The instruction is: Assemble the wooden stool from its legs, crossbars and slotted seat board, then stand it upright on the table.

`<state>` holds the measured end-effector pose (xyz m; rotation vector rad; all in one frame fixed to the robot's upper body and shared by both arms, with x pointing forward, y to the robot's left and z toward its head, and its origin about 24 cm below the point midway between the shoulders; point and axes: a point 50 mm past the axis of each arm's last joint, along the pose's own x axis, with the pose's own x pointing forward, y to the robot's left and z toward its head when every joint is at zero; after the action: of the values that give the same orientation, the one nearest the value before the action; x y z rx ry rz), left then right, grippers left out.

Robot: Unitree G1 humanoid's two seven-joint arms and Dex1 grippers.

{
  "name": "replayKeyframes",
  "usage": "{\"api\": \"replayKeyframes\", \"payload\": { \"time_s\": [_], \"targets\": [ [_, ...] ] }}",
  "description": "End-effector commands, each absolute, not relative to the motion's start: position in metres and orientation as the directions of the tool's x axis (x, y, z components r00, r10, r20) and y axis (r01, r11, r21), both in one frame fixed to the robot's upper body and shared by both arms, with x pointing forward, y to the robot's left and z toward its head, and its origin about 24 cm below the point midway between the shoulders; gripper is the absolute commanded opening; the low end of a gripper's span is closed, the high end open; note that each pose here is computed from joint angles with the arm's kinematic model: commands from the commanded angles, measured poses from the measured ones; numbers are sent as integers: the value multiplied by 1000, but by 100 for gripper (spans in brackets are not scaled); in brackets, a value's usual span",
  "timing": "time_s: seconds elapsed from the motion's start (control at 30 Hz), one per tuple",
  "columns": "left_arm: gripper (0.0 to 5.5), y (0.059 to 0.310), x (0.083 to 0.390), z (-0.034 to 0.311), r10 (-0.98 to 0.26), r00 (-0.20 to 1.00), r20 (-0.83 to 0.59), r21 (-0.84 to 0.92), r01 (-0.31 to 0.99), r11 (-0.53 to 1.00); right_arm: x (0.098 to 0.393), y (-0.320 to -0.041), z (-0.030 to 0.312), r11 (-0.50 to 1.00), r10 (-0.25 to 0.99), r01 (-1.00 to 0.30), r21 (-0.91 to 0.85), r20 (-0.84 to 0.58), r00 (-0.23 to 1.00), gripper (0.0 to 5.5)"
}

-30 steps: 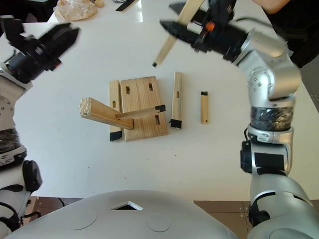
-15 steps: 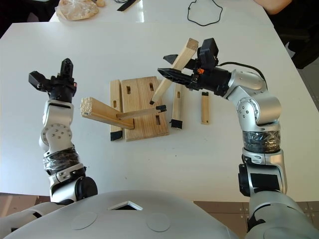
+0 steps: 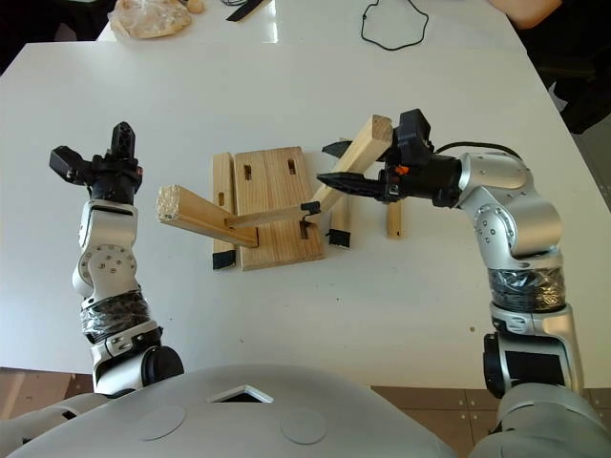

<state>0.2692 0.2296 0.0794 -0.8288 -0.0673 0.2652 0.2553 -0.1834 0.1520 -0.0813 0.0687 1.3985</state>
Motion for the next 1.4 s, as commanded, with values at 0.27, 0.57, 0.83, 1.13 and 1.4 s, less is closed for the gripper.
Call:
{"api": "replayKeyframes", "payload": {
  "time_s": [0.27, 0.57, 0.83, 1.13, 1.4],
  "targets": [
    [325, 233, 267, 75, 253, 966, -60, -711, -219, 668, 233, -188, 105, 84, 957, -995, 61, -282, 64, 201],
    [325, 237, 275, 79, 179, 982, -55, -680, -168, 714, 223, -171, 112, 35, 983, -999, -24, -178, 38, 201],
    [325, 239, 276, 79, 160, 985, -64, -666, -162, 728, 220, -166, 116, 48, 988, -998, -42, -144, 53, 201],
    [325, 241, 269, 73, 172, 981, -88, -663, -187, 725, 219, -166, 126, 125, 991, -992, 3, -46, 125, 201],
    [325, 243, 271, 74, 169, 981, -90, -655, -186, 733, 214, -162, 131, 150, 989, -988, 27, 10, 151, 201]
  ]
}}
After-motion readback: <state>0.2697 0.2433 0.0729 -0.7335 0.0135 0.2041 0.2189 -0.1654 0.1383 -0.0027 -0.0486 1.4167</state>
